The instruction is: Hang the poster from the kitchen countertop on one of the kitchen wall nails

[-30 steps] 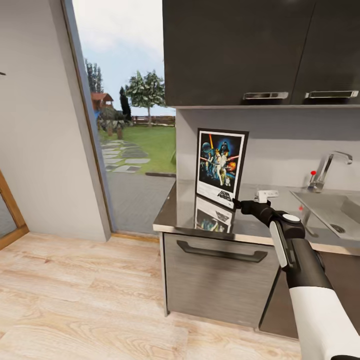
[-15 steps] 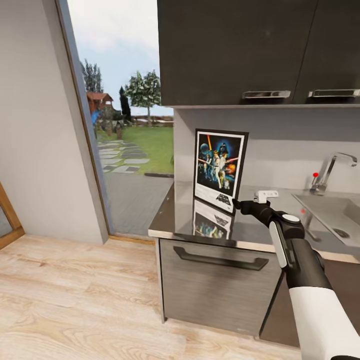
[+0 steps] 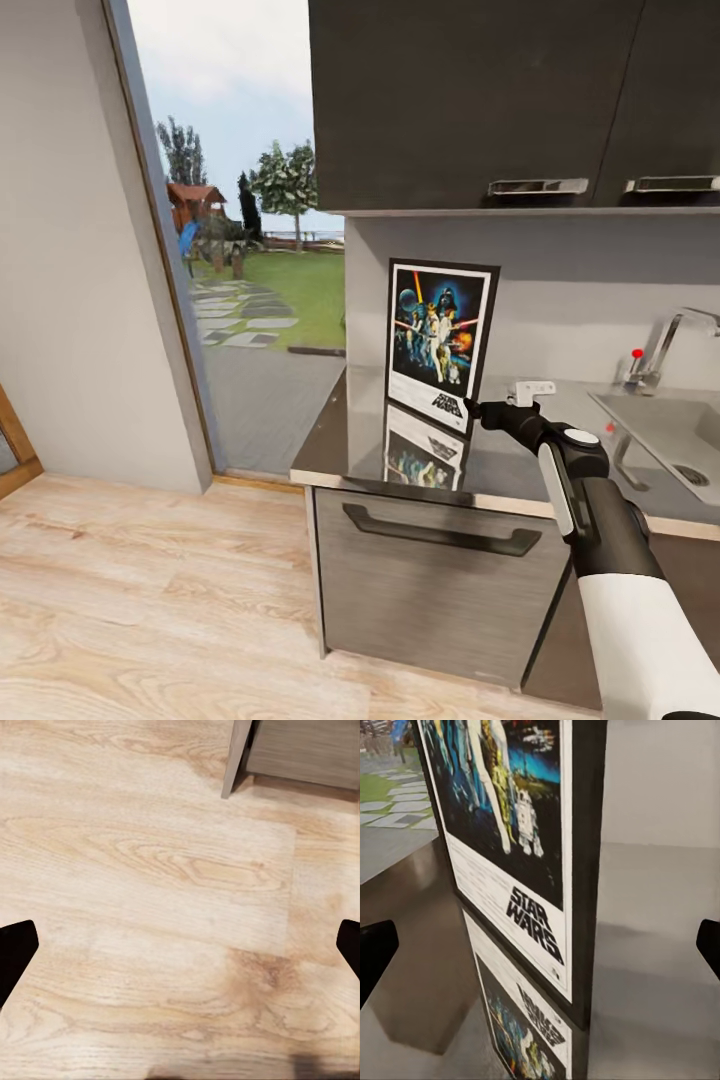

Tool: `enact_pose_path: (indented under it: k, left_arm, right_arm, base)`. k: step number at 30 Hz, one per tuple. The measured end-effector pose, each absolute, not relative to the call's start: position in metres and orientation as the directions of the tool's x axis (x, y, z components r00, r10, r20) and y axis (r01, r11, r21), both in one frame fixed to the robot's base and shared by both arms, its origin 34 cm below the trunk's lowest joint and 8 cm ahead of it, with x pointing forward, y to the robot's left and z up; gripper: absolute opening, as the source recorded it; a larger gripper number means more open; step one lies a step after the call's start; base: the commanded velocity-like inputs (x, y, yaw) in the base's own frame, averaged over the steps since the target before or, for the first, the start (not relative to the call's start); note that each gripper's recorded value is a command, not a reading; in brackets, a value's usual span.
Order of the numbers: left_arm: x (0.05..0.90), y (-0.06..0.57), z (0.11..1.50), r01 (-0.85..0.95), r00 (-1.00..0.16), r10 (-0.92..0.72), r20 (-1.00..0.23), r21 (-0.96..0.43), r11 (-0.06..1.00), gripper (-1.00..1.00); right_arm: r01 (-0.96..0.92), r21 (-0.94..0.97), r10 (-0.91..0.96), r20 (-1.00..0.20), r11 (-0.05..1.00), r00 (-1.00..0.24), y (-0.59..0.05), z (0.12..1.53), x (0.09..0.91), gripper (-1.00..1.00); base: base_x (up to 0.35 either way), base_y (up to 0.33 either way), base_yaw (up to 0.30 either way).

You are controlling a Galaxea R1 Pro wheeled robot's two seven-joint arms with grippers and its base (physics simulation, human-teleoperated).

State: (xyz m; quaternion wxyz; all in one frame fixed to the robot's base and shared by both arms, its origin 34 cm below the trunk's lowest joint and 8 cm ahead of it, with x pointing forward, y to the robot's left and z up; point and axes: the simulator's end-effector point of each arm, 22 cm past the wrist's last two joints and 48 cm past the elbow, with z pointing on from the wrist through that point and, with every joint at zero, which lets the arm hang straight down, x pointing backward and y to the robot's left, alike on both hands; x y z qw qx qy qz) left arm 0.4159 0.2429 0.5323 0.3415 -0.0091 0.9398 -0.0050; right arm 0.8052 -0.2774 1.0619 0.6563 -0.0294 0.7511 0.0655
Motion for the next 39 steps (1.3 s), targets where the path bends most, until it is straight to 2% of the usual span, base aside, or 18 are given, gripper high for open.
enact_pose_path:
  k: [15, 28, 39]
  left_arm:
    - [0.416, 0.247, 0.532, -0.024, -0.766, -0.026, -0.642, -0.012, 1.000, 1.00]
    - [0.416, 0.248, 0.532, -0.026, -0.766, -0.027, -0.642, -0.011, 1.000, 1.00]
    - [0.416, 0.248, 0.532, -0.026, -0.766, -0.027, -0.642, -0.011, 1.000, 1.00]
  right_arm:
    - [-0.166, 0.065, 0.042, -0.989, 0.984, -0.139, -0.270, 1.061, 0.804, 1.00]
    - [-0.183, 0.068, 0.043, -0.989, 0.981, -0.140, -0.266, 1.061, 0.803, 1.00]
    - [-0.181, 0.077, 0.047, -0.985, 0.980, -0.163, -0.266, 1.051, 0.805, 1.00]
  base:
    - [0.092, -0.042, 0.000]
    - [0.015, -0.008, 0.000]
    - [0.135, 0.000, 0.000]
